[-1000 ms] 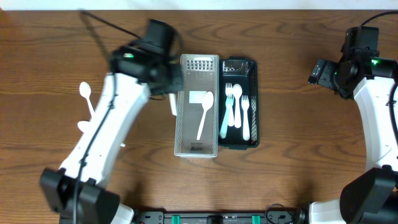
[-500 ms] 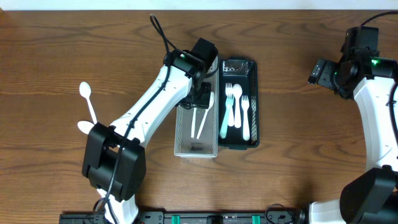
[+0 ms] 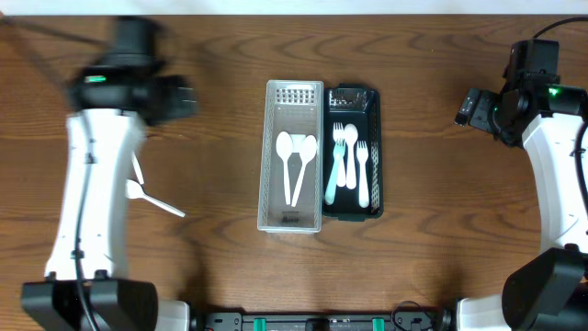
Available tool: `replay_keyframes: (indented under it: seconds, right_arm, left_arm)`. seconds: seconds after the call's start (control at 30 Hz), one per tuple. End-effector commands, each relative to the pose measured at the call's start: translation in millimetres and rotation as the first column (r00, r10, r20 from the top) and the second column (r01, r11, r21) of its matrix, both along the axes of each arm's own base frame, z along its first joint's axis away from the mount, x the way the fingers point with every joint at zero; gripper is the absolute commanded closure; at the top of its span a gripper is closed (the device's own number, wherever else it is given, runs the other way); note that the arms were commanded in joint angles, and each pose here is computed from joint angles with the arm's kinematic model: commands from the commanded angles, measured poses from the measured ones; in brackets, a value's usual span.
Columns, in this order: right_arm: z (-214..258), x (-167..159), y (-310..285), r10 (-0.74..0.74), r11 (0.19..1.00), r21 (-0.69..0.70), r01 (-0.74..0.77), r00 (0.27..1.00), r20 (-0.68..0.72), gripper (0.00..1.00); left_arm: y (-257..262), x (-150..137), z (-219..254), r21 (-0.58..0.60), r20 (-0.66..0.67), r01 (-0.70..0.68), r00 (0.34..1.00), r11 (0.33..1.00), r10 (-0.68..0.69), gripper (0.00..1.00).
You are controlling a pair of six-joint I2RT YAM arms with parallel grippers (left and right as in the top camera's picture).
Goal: Pack container
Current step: 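Move the left gripper back and grasp a third white spoon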
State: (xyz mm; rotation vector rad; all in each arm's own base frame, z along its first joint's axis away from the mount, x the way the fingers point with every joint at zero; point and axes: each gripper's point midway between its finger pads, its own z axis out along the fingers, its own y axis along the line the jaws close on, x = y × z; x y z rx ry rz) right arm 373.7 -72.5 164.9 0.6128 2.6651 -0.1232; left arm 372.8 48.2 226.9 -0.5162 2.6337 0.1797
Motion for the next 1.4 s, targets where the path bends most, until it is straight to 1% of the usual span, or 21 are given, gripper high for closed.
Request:
replay_keyframes:
  seconds: [0.0, 0.1, 0.2, 0.33, 0.5, 0.63, 0.77, 1.1, 1.3, 1.33, 1.37]
  right_arm:
    - [-3.9, -2.7, -1.0, 0.012, 1.000, -0.009, -0.012, 1.000, -0.021, 0.01]
    - [-3.9, -2.7, -0.9, 0.011, 1.000, -0.008, -0.012, 1.000, -0.021, 0.01]
    - [-3.9, -2.7, -0.9, 0.011, 1.000, -0.008, -0.011, 1.000, -0.021, 0.01]
    - [-3.5, -1.8, -1.0, 0.011, 1.000, -0.009, -0.011, 1.000, -0.017, 0.01]
    - [-2.7, 0.3, -1.3, 0.010, 1.000, -0.010, -0.010, 1.000, -0.007, 0.01]
    - [-2.8, 0.1, -1.2, 0.006, 1.000, -0.008, -0.006, 1.000, -0.008, 0.01]
    - [-2.9, 0.1, -0.6, -0.006, 1.000, 0.001, 0.006, 1.000, -0.005, 0.01]
    - [-3.4, -0.7, 0.5, -0.010, 1.000, 0.008, 0.010, 1.000, -0.008, 0.01]
    - [-3.5, -0.9, 0.5, -0.010, 1.000, 0.007, 0.010, 1.000, -0.009, 0.01]
    - [-3.5, -1.1, 0.5, -0.010, 1.000, 0.008, 0.010, 1.000, -0.009, 0.01]
    - [-3.6, -1.3, 0.5, -0.010, 1.000, 0.008, 0.010, 1.000, -0.010, 0.01]
  left_arm:
    - [66.0, -8.3, -20.5, 0.034, -0.071, -0.129, 0.989, 0.991, 0.131, 0.11]
    - [103.6, -12.2, -44.7, -0.008, -0.116, -0.228, 0.967, 0.974, 0.225, 0.11]
    - [124.8, -11.8, -74.1, -0.045, -0.171, -0.282, 0.947, 0.958, 0.270, 0.11]
    - [129.5, -3.3, -116.9, -0.100, -0.244, -0.293, 0.934, 0.951, 0.262, 0.11]
    - [126.8, 6.5, -164.0, -0.111, -0.318, -0.287, 0.917, 0.951, 0.240, 0.11]
    - [126.0, 8.9, -191.7, -0.120, -0.360, -0.275, 0.908, 0.954, 0.216, 0.10]
    - [119.9, 15.1, -211.0, -0.167, -0.370, -0.242, 0.914, 0.956, 0.167, 0.10]
    - [121.6, 19.1, -242.3, -0.169, -0.389, -0.245, 0.906, 0.955, 0.164, 0.10]
    - [120.8, 17.1, -248.6, -0.171, -0.404, -0.248, 0.901, 0.954, 0.161, 0.10]
    - [120.7, 16.9, -248.6, -0.172, -0.404, -0.248, 0.900, 0.954, 0.161, 0.11]
    - [120.7, 16.9, -248.6, -0.172, -0.404, -0.248, 0.900, 0.954, 0.161, 0.16]
